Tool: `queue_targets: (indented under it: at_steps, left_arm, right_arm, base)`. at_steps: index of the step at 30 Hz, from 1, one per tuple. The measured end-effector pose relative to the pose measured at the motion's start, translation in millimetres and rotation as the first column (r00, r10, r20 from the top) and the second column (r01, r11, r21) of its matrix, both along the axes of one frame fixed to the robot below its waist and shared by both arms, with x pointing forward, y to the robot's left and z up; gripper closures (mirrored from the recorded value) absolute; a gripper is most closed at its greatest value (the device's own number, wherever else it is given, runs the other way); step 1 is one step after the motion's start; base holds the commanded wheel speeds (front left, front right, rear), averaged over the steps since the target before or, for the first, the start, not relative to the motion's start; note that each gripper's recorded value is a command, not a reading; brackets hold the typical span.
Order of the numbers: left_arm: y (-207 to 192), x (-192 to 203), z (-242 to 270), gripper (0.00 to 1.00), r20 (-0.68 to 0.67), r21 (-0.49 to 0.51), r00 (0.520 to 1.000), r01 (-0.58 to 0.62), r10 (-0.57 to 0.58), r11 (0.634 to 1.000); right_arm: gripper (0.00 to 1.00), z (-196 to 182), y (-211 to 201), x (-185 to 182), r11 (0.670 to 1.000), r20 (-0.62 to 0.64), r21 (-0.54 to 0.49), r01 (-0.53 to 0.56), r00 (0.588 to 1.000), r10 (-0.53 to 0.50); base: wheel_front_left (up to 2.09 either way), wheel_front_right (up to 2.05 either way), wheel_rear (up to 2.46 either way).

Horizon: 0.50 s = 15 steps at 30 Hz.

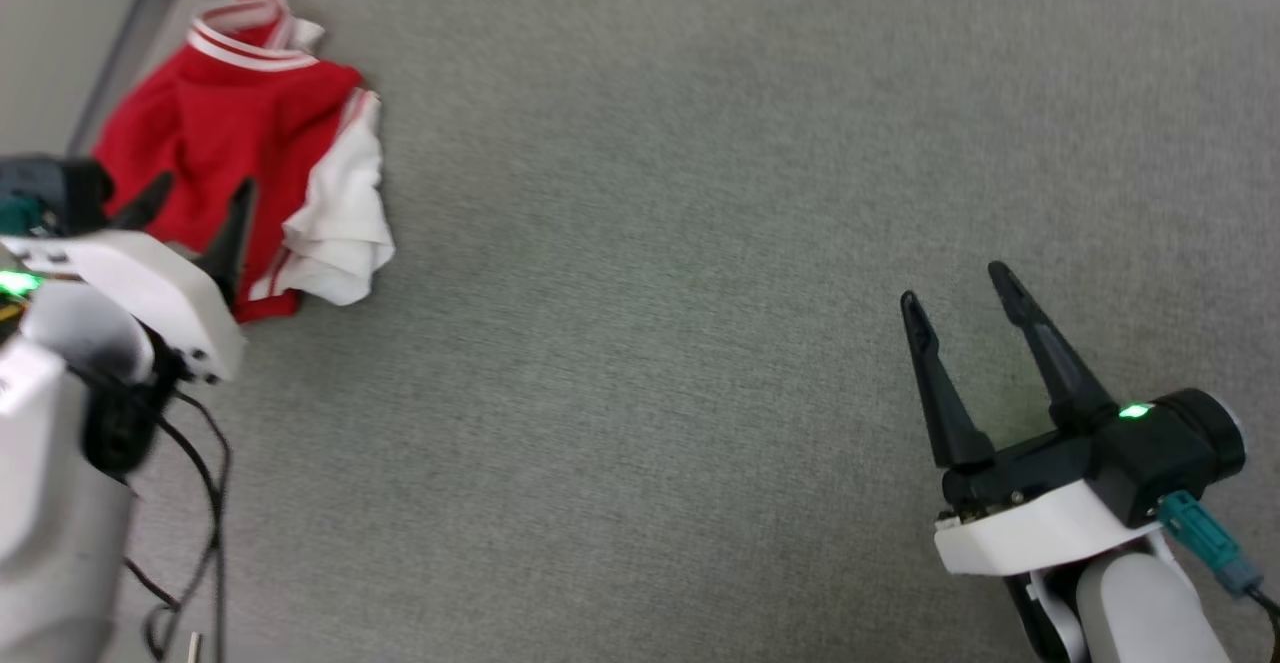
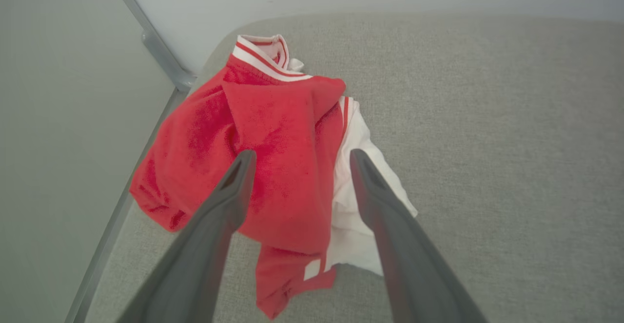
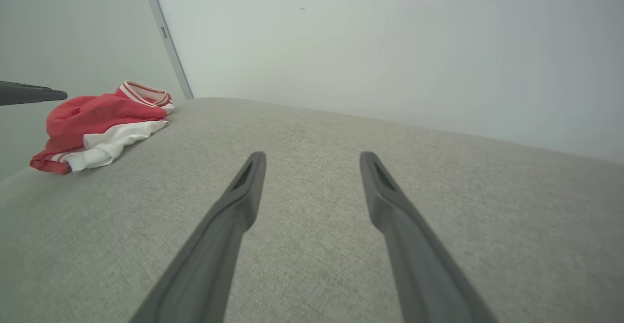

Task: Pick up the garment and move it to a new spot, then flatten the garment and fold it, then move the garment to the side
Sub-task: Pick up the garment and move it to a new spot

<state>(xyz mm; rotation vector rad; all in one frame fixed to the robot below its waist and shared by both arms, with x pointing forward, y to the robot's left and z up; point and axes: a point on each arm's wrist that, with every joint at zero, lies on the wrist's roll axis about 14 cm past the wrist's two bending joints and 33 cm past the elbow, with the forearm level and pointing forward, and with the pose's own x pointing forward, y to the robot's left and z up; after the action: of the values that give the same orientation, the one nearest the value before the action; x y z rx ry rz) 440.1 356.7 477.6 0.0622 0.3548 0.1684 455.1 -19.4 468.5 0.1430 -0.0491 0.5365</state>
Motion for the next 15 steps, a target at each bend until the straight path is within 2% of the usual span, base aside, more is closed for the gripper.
queue_targets:
  at_steps: [3, 8, 15]
  left_arm:
    - [7, 12, -24, 0.00, -0.167, -0.022, 0.986, 0.009, -0.012, 1.000]
    - [4, 24, -59, 0.00, -0.355, -0.107, 0.934, 0.008, -0.046, 0.994]
    - [1, 21, -103, 0.00, -0.521, -0.146, 0.850, 0.004, -0.081, 0.989]
  right_arm:
    - [0.00, -14, -9, 8, 1.000, -0.023, -0.010, 0.024, 0.999, -0.024]
    - [0.00, -36, -22, 15, 0.998, -0.062, -0.028, 0.054, 0.997, -0.056]
    - [0.00, -56, -38, 19, 0.994, -0.100, -0.050, 0.092, 0.990, -0.097]
  base:
    - [0.00, 0.00, 0.00]
    - [0.00, 0.00, 0.00]
    - [0.00, 0.00, 0.00]
